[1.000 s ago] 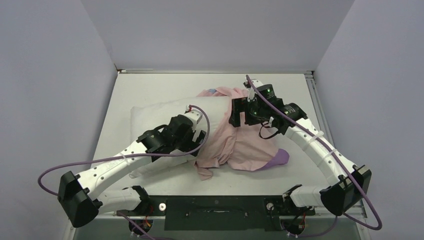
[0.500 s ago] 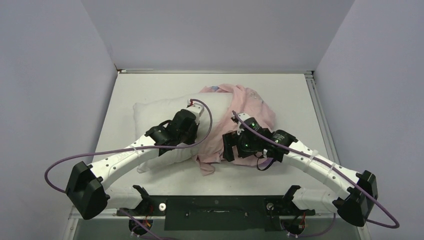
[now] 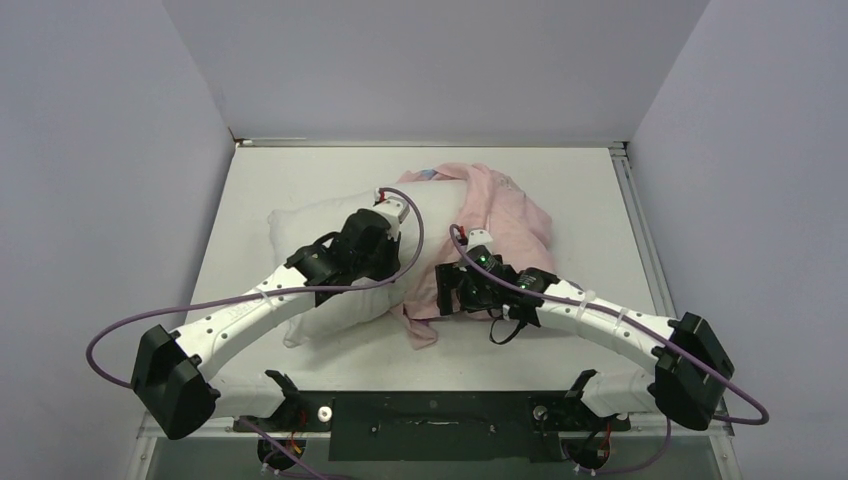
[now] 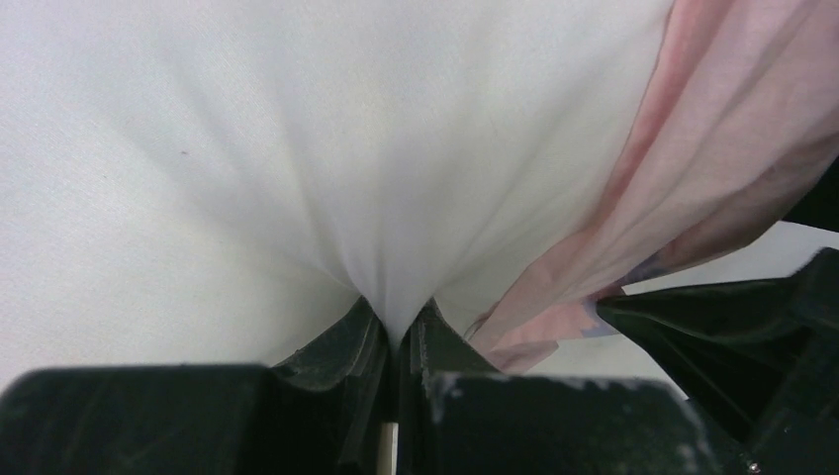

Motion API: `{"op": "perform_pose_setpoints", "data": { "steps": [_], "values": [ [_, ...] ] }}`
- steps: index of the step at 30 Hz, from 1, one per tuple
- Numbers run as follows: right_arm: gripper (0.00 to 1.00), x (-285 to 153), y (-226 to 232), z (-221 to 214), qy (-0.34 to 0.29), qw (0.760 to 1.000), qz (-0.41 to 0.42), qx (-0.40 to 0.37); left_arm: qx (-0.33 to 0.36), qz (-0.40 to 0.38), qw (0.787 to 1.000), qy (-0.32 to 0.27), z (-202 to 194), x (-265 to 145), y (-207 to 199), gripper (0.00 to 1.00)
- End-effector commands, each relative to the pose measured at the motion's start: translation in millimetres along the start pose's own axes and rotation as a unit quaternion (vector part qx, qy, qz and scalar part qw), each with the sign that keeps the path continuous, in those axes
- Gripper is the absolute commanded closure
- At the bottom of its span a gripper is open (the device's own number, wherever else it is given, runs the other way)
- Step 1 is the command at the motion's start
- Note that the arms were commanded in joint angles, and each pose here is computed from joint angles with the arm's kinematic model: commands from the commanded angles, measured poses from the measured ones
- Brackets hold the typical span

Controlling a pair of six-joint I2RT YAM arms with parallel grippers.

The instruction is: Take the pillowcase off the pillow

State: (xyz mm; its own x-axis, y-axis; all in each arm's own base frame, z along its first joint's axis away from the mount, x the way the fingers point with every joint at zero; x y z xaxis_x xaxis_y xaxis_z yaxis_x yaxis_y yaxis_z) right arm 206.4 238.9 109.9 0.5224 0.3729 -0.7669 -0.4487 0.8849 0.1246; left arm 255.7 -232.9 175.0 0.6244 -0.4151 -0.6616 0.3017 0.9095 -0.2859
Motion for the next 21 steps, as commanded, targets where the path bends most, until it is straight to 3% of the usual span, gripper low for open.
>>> {"op": "perform_pose_setpoints", "data": {
  "steps": [1,4,12,21],
  "values": [
    [0.03,17,-1,28,-0.069,0.997,-0.027,0.017,-0.028,-0.061,0.996,-0.06,45,-25,-27,1.0],
    [0.21,22,-5,30,-0.069,0.997,-0.041,0.013,-0.033,-0.049,0.996,-0.063,51,-28,-17,1.0],
    [0.93,7,-43,35,-0.069,0.99,-0.123,-0.018,-0.051,-0.003,0.994,-0.097,79,-44,30,1.0],
    [0.95,-57,-142,92,-0.121,0.963,-0.236,0.042,-0.054,0.061,0.989,-0.124,96,-68,79,1.0]
  ]
}}
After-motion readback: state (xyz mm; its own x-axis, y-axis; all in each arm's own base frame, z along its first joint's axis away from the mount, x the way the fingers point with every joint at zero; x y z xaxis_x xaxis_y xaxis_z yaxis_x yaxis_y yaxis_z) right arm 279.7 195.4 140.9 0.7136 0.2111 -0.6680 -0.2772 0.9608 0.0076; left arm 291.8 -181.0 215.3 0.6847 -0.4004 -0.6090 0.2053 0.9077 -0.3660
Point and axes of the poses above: each gripper's point midway between its finger pads, its own x axis out along the fingers, its own y axis along the line the jaws close on, z = x × y, the point moved 1 cm from there along -x, back along the fingers, and after that the axes turned 10 degrees about -x, right-handed, at the moved point
